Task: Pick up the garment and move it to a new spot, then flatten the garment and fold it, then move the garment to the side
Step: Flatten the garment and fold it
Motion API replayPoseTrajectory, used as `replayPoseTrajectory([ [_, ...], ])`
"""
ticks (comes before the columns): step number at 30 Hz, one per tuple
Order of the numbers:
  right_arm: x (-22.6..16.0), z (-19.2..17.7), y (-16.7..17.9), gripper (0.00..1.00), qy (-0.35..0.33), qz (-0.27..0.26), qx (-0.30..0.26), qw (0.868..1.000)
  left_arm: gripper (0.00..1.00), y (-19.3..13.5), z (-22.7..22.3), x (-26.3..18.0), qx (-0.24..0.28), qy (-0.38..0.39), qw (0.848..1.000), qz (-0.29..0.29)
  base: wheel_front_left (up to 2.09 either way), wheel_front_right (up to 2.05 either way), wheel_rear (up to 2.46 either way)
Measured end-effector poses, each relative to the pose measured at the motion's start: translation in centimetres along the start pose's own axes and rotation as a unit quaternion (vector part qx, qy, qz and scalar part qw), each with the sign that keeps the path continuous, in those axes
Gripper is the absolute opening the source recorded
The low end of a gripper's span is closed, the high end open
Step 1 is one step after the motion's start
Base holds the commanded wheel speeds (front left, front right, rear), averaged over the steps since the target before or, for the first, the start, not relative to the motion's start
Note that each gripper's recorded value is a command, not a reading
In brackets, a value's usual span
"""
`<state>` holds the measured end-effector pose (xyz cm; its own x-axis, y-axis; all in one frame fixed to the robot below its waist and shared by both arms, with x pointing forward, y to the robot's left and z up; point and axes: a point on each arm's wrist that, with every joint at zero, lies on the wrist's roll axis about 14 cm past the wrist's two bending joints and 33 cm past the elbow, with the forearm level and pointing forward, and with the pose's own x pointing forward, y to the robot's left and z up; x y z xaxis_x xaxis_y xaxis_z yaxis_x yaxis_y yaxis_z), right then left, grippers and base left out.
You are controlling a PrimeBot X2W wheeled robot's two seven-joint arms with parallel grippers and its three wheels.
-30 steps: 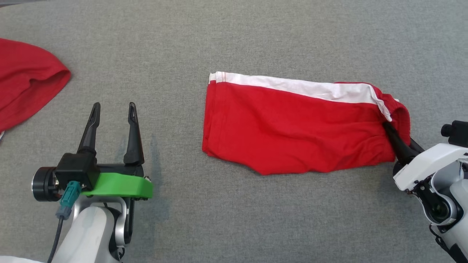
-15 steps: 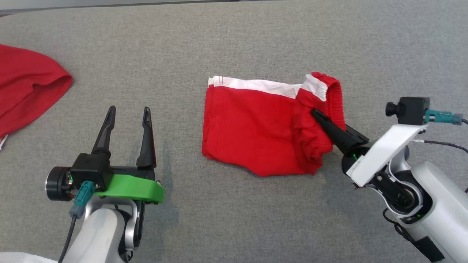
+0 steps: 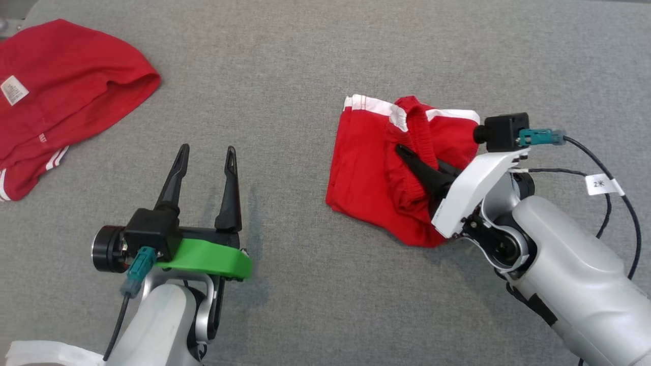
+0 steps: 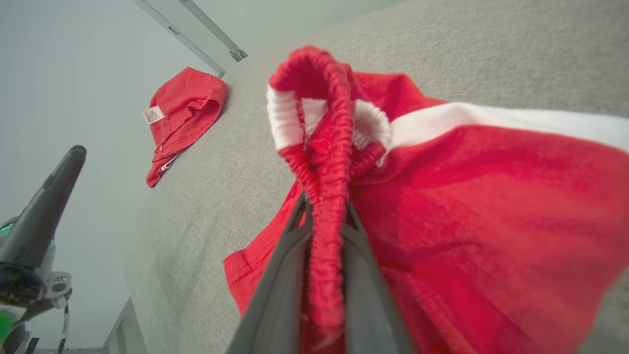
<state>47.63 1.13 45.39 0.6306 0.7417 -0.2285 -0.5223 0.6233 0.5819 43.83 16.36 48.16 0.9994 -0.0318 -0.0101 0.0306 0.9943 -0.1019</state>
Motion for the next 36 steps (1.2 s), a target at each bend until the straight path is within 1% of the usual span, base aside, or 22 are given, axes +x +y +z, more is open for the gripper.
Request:
replayPoseTrajectory([
  [1,0.9,-0.7,0.1,0.00,0.009,0.002,-0.006,1.000,1.00,0.5,-0.2,-0.2,0.000,0.002,1.000,0.008,0.00,0.00,0.00],
  [3,1.4,-0.9,0.3,0.00,0.007,0.003,-0.003,1.000,1.00,0.7,-0.3,-0.3,0.001,0.004,1.000,0.011,0.00,0.00,0.00],
  [4,1.7,-1.0,0.4,0.20,0.006,0.005,-0.001,1.000,1.00,0.9,-0.4,-0.3,0.001,0.005,1.000,0.014,0.00,0.00,0.00],
  [5,2.0,-1.1,0.5,0.82,0.005,0.007,0.000,1.000,1.00,1.0,-0.6,-0.3,0.001,0.007,1.000,0.016,0.00,0.00,0.00],
  [6,2.3,-1.1,0.7,1.00,0.001,0.009,0.002,1.000,1.00,1.1,-0.7,-0.3,0.001,0.009,1.000,0.018,0.00,0.00,0.00],
  [9,2.7,-1.0,1.2,1.00,-0.005,0.015,0.001,1.000,1.00,0.9,-0.9,-0.2,0.000,0.011,1.000,0.014,0.00,0.00,0.00],
  [14,2.3,0.2,2.3,1.00,-0.039,0.031,-0.007,0.999,1.00,0.3,-0.9,0.2,0.001,0.009,1.000,0.005,0.00,0.00,0.00],
  [16,1.8,1.8,2.5,1.00,-0.077,0.037,-0.014,0.996,1.00,0.2,-0.9,0.3,0.001,0.008,1.000,0.003,0.00,0.00,0.00],
  [18,0.8,3.5,2.0,1.00,-0.119,0.030,-0.031,0.992,1.00,0.0,-0.8,0.3,0.001,0.007,1.000,0.001,0.00,0.00,0.00],
  [21,-1.3,5.6,0.0,1.00,-0.171,0.000,-0.067,0.983,1.00,0.0,-0.6,0.4,0.003,0.005,1.000,-0.001,0.00,0.00,0.00],
  [24,-4.1,8.2,-2.8,1.00,-0.221,-0.054,-0.104,0.968,1.00,0.1,-0.5,0.4,0.006,0.002,1.000,0.000,0.00,0.00,0.00],
  [25,-5.4,9.6,-3.7,1.00,-0.245,-0.076,-0.117,0.959,1.00,0.2,-0.3,0.5,0.006,-0.001,1.000,0.002,0.00,0.00,0.00],
  [27,-8.1,11.7,-4.5,1.00,-0.289,-0.110,-0.146,0.940,1.00,0.5,0.0,0.6,0.008,-0.006,1.000,0.007,0.00,0.00,0.00],
  [29,-10.5,12.0,-5.4,1.00,-0.306,-0.148,-0.172,0.924,1.00,0.7,0.2,0.6,0.009,-0.009,1.000,0.009,0.00,0.00,0.00],
  [32,-13.9,11.2,-6.8,1.00,-0.308,-0.202,-0.203,0.907,1.00,1.1,0.6,0.5,0.012,-0.014,1.000,0.013,0.00,0.00,0.00],
  [34,-15.7,11.0,-7.2,1.00,-0.309,-0.229,-0.221,0.896,1.00,1.1,0.8,0.3,0.014,-0.016,1.000,0.013,0.00,0.00,0.00],
  [36,-17.0,10.3,-7.5,1.00,-0.304,-0.250,-0.229,0.890,1.00,1.3,1.0,0.0,0.016,-0.018,1.000,0.014,0.00,0.00,0.00],
])
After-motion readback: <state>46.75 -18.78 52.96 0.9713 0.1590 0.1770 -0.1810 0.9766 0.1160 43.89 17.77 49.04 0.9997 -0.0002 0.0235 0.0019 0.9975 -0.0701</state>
